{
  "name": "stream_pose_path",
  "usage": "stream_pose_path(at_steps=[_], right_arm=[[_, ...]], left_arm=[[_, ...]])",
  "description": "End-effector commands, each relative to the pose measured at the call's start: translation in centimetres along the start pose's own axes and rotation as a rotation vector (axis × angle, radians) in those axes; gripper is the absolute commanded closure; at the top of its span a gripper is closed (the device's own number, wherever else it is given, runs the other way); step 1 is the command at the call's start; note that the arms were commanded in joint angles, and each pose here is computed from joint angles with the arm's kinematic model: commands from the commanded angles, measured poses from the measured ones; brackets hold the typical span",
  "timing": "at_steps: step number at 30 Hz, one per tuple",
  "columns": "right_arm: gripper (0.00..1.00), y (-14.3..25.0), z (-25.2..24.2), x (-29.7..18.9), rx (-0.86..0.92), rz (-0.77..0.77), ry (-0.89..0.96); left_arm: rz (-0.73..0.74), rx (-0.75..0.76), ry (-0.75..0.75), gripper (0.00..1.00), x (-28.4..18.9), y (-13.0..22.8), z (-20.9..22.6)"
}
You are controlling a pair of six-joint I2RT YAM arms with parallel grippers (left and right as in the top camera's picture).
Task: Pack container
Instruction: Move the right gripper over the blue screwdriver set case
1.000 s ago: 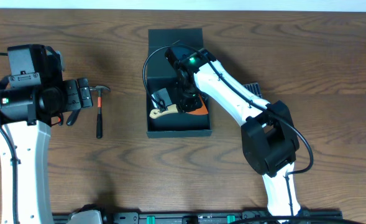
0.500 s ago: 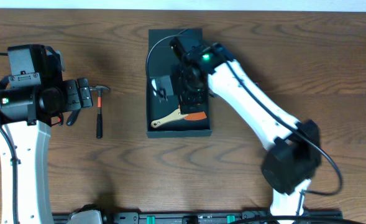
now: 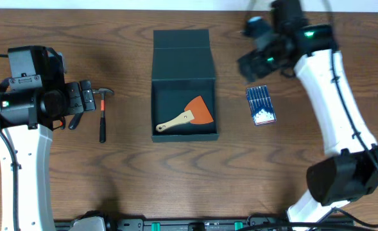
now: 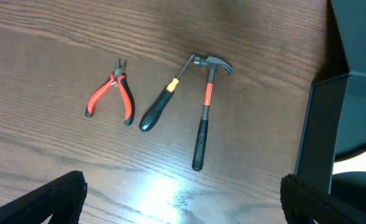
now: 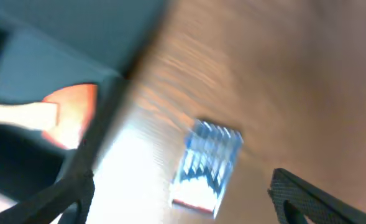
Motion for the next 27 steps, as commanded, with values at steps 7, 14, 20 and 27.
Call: stream_pose_path(at_steps=[7, 14, 20, 27], right_arm=[[0.02, 4.2, -3.4, 5.4, 0.278, 0.264, -0.009], [0.01, 5.7, -3.2, 9.3, 0.171, 0.384, -0.041], [0.01, 7.1, -3.7, 11.3, 0.169, 0.447, -0.035], [0.01, 9.4, -3.7, 13.9, 0.187, 0.488, -0.007]], left_arm=[[-0.007, 0.011, -0.015, 0.02, -0.2, -0.3, 0.3], [-0.007, 0.011, -0.015, 0.02, -0.2, -0.3, 0.3], [-0.007, 0.011, -0.015, 0.02, -0.2, -0.3, 0.3], [-0.007, 0.011, -0.015, 0.02, -0.2, -0.3, 0.3]])
Point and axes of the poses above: each gripper's point midway between its finger pads, its own x axis out along the fingers, its own z axis along the line the jaws close on, y = z × x, the point moved 4 cm from there along -x, back along the fingers, and after that the axes turned 2 degrees about x, right-handed, at the moved point
